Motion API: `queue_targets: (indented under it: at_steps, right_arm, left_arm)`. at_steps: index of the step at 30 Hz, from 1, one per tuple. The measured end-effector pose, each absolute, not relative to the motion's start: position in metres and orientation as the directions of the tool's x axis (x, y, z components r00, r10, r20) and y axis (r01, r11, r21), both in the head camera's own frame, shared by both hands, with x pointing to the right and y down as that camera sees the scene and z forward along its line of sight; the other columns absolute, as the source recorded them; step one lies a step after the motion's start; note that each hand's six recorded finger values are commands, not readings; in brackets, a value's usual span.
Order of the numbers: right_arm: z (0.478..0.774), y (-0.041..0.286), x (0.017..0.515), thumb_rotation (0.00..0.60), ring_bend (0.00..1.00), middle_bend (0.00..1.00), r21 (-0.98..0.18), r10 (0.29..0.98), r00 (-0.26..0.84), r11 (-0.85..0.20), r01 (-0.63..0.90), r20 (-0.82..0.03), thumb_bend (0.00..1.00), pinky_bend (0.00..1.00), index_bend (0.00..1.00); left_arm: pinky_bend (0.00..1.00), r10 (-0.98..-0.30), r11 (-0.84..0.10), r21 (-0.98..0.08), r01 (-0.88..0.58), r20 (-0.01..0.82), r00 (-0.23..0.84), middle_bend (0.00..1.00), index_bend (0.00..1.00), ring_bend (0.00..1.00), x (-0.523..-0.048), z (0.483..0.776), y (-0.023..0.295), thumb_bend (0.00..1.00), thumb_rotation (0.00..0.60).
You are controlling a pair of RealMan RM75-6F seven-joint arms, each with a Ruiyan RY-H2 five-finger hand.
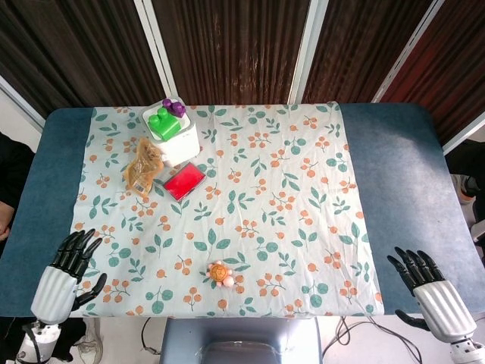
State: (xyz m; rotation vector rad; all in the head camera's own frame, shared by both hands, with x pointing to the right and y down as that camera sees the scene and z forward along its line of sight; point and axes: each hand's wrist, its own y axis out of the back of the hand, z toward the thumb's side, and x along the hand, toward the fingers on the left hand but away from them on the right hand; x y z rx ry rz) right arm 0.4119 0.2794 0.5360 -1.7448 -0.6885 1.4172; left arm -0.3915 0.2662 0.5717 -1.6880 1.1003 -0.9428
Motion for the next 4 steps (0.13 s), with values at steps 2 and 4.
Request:
queue_targets:
  at_steps: [2, 4]
  right_arm:
    - [0.538, 0.279, 0.409, 0.6, 0.0, 0.0, -0.828, 0.797, 0.24, -0.558, -0.06, -0.555, 0.21, 0.0, 0.0]
    - [0.54, 0.279, 0.409, 0.6, 0.0, 0.0, -0.827, 0.796, 0.24, -0.559, -0.061, -0.556, 0.21, 0.0, 0.0]
  left_arm:
    - [0.1, -0.942, -0.238, -0.937, -0.257, 0.157, 0.297, 0.0, 0.0, 0.0, -0.399, 0.573, 0.267, 0.37, 0.6]
    - [0.1, -0.935, -0.291, -0.93, -0.226, 0.226, 0.275, 0.0, 0.0, 0.0, -0.407, 0.58, 0.27, 0.37, 0.6]
